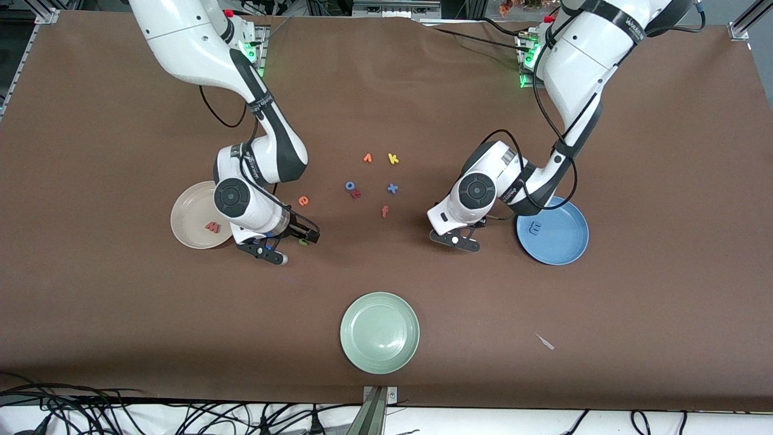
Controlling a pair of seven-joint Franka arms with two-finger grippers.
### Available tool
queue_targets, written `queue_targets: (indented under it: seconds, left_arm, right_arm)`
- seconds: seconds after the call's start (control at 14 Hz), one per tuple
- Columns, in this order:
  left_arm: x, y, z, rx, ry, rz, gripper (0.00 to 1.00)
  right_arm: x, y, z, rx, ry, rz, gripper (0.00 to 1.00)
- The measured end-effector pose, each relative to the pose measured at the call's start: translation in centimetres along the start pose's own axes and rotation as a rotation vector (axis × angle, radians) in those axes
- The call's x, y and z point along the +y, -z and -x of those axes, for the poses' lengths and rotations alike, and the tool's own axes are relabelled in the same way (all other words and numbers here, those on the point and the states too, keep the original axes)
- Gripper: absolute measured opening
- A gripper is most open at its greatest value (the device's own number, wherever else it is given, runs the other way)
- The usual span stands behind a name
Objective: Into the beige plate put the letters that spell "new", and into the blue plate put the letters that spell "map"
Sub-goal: 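Reach the teal p with the left gripper while the right gripper reaches the u, then pinch the teal p and green u with the left and right grippers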
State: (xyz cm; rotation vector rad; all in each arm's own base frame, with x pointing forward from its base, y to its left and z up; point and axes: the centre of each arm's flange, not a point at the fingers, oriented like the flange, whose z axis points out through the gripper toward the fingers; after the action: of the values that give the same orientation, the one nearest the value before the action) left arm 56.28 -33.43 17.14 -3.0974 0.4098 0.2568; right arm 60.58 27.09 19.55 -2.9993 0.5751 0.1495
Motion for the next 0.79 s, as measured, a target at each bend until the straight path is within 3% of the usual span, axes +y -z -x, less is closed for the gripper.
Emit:
queue_targets:
  seconds: [0.07,0.14,0.43,0.57,0.71,0.79]
  left_arm:
    - [0.0,0.1,0.0,0.002,0.003,0.000,0.33]
    - [0.0,0.1,0.0,0.002,0.004,0.000,0.28]
    - [-0.3,1.3,-0.4,0.014,0.007,-0.005,0.28]
    - [-1.4,4.1,-0.6,0.013,0.003,-0.050,0.28]
    - [-4.1,7.3,-0.2,-0.020,-0.017,-0.098,0.28]
    - [-6.5,8.4,-0.1,-0.048,-0.039,-0.112,0.28]
  right_arm:
    - [0.2,-0.3,-0.1,-0.001,-0.003,0.003,1.00]
    - [0.2,-0.5,-0.2,0.000,-0.004,0.005,1.00]
    - [-0.4,-1.5,-0.5,0.030,0.001,-0.012,1.00]
    - [-0.7,-1.8,-0.4,0.033,0.006,-0.013,0.99]
    - [-0.8,-1.8,-0.4,0.033,0.007,-0.013,0.97]
    - [-0.8,-1.9,-0.4,0.033,0.006,-0.013,0.91]
